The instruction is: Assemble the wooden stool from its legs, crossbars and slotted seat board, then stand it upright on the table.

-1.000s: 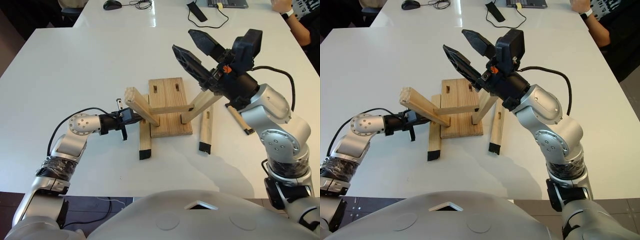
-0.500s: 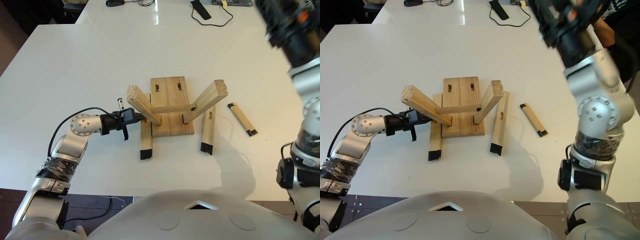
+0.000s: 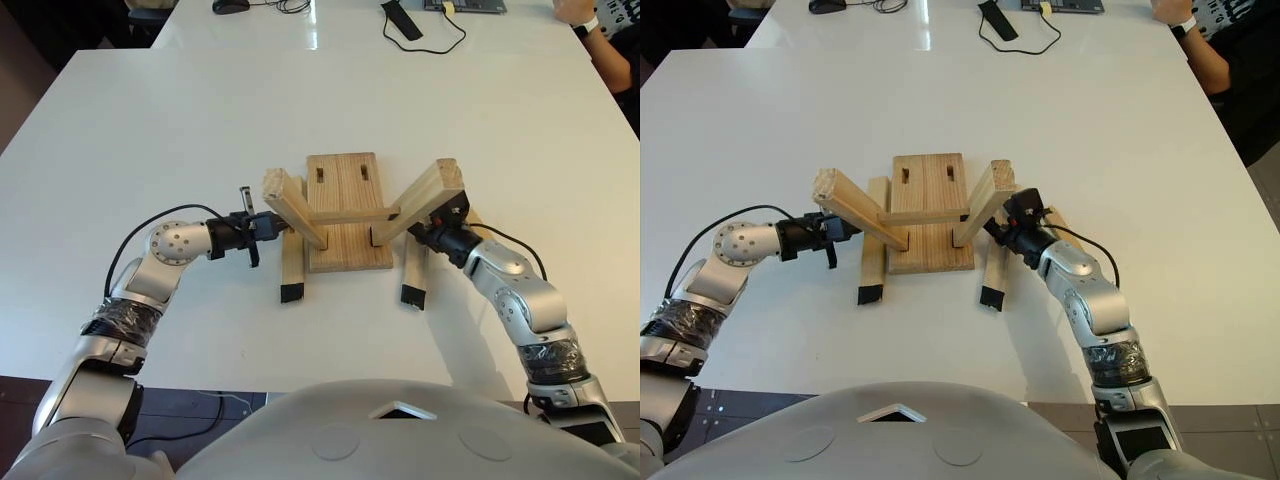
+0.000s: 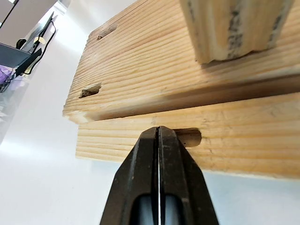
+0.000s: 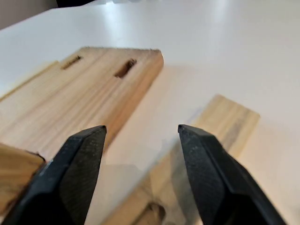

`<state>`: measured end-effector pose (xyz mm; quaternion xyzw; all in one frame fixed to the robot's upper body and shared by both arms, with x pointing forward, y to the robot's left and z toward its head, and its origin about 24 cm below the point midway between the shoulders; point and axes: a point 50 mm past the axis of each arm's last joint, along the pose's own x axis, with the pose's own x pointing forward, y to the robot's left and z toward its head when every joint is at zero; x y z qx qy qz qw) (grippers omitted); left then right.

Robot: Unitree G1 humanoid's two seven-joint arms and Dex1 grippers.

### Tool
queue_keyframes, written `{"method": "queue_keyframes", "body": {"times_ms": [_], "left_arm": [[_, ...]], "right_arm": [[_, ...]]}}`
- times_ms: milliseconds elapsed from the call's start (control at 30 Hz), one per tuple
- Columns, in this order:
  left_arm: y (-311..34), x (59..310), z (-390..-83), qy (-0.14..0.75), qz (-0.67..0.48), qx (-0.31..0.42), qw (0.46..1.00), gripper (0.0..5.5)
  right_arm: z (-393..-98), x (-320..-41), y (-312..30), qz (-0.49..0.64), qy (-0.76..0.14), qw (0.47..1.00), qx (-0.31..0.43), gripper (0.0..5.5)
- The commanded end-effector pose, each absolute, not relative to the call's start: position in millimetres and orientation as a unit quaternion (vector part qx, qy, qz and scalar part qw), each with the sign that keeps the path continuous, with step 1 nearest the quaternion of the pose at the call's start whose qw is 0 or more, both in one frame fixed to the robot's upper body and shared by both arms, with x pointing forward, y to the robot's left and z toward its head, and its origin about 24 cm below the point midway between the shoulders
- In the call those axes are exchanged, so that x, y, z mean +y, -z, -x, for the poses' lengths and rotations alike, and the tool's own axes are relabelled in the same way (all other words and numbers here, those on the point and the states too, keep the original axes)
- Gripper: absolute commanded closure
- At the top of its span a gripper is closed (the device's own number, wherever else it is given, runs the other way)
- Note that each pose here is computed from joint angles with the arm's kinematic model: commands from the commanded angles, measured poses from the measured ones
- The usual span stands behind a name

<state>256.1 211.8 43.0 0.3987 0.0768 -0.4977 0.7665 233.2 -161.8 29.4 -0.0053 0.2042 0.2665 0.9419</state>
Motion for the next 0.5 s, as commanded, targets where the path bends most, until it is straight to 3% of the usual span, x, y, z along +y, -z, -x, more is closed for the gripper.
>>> {"method": "queue_keyframes", "body": {"times_ms": [33,300,400,500], "left_arm": [[13,276,-227,0.473,-0.454,0.292,0.697,5.5],[7,295,-229,0.464,-0.434,0.297,0.713,5.5],[0,291,-234,0.467,-0.423,0.272,0.727,5.5],[-13,273,-245,0.477,-0.37,0.228,0.764,5.5]], "right_arm": [[-216,-195,-3,0.103,-0.268,0.912,0.292,2.68],[-205,-252,-21,0.18,-0.259,0.9,0.302,2.68],[-210,-267,-31,0.203,-0.239,0.903,0.293,2.68],[-215,-260,-46,0.199,-0.251,0.911,0.258,2.68]]}}
